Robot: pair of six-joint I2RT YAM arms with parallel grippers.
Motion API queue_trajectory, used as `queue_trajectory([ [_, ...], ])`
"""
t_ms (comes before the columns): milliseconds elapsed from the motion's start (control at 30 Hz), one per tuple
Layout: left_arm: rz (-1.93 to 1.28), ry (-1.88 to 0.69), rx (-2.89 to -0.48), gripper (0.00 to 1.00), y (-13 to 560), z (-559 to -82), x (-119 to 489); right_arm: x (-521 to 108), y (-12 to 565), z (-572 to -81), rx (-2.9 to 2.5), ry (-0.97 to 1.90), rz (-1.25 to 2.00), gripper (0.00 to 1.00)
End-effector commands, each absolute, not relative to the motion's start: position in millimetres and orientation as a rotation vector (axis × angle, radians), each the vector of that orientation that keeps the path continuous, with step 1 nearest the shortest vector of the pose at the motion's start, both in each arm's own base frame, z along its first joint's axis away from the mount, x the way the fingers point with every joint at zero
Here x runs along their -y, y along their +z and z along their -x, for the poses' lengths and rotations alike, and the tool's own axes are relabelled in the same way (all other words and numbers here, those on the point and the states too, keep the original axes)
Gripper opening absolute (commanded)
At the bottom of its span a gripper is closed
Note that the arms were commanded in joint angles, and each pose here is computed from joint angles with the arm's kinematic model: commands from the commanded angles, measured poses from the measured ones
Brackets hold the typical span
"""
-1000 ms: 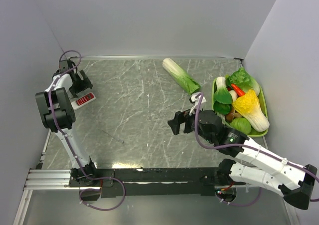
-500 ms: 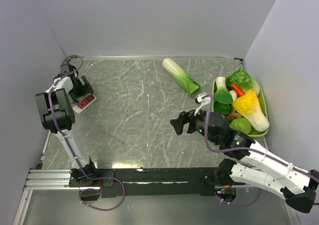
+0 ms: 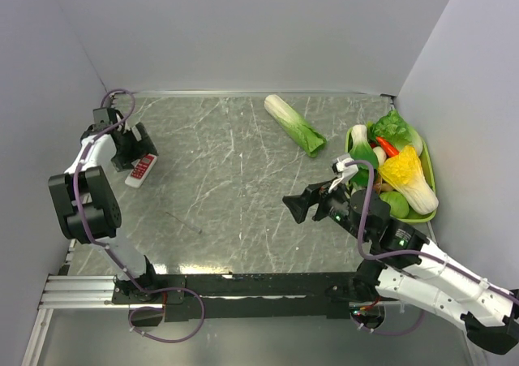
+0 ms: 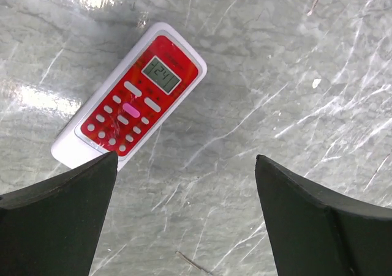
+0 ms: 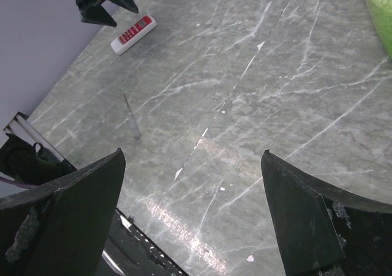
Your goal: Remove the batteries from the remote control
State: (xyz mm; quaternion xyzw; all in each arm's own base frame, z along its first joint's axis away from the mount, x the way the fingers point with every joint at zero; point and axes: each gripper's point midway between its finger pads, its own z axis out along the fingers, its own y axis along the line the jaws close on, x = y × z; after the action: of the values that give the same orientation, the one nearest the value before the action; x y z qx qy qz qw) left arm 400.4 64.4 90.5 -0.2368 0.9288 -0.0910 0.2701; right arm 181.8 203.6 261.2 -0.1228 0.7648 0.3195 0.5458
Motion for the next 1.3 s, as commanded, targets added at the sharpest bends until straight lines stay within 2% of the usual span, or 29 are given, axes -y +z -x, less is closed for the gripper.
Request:
queue_trajectory([
  [0, 0.617, -0.101, -2.491, 0.99, 101, -401, -79, -201, 270, -180, -1.773, 0.784, 0.272, 1.00],
  [100, 0.591, 0.091, -2.470, 0.95, 112, -408, -96, -197, 271, -181, -1.760, 0.778, 0.260, 1.00],
  [133, 0.573, 0.129, -2.463, 0.85, 113, -411, -99, -198, 270, -180, -1.760, 0.779, 0.262, 1.00],
  [167, 0.560, 0.164, -2.457, 0.83, 112, -414, -101, -197, 272, -180, -1.758, 0.780, 0.257, 1.00],
  [267, 0.470, 0.241, -2.458, 0.84, 101, -417, -98, -196, 277, -179, -1.742, 0.790, 0.255, 1.00],
  [500, 0.359, 0.092, -2.597, 0.88, 73, -424, -81, -194, 276, -179, -1.728, 0.789, 0.250, 1.00],
  [567, 0.377, 0.070, -2.603, 0.92, 70, -424, -84, -194, 275, -179, -1.730, 0.786, 0.252, 1.00],
  [600, 0.378, 0.068, -2.602, 0.99, 70, -425, -86, -195, 273, -180, -1.736, 0.782, 0.253, 1.00],
  [900, 0.365, 0.002, -2.674, 0.99, 40, -425, -82, -198, 271, -181, -1.744, 0.784, 0.256, 1.00],
  [1100, 0.371, -0.006, -2.667, 0.95, 43, -418, -80, -198, 270, -181, -1.745, 0.786, 0.254, 1.00],
  [1267, 0.358, -0.135, -2.679, 0.91, 44, -412, -61, -198, 270, -181, -1.749, 0.786, 0.255, 1.00],
])
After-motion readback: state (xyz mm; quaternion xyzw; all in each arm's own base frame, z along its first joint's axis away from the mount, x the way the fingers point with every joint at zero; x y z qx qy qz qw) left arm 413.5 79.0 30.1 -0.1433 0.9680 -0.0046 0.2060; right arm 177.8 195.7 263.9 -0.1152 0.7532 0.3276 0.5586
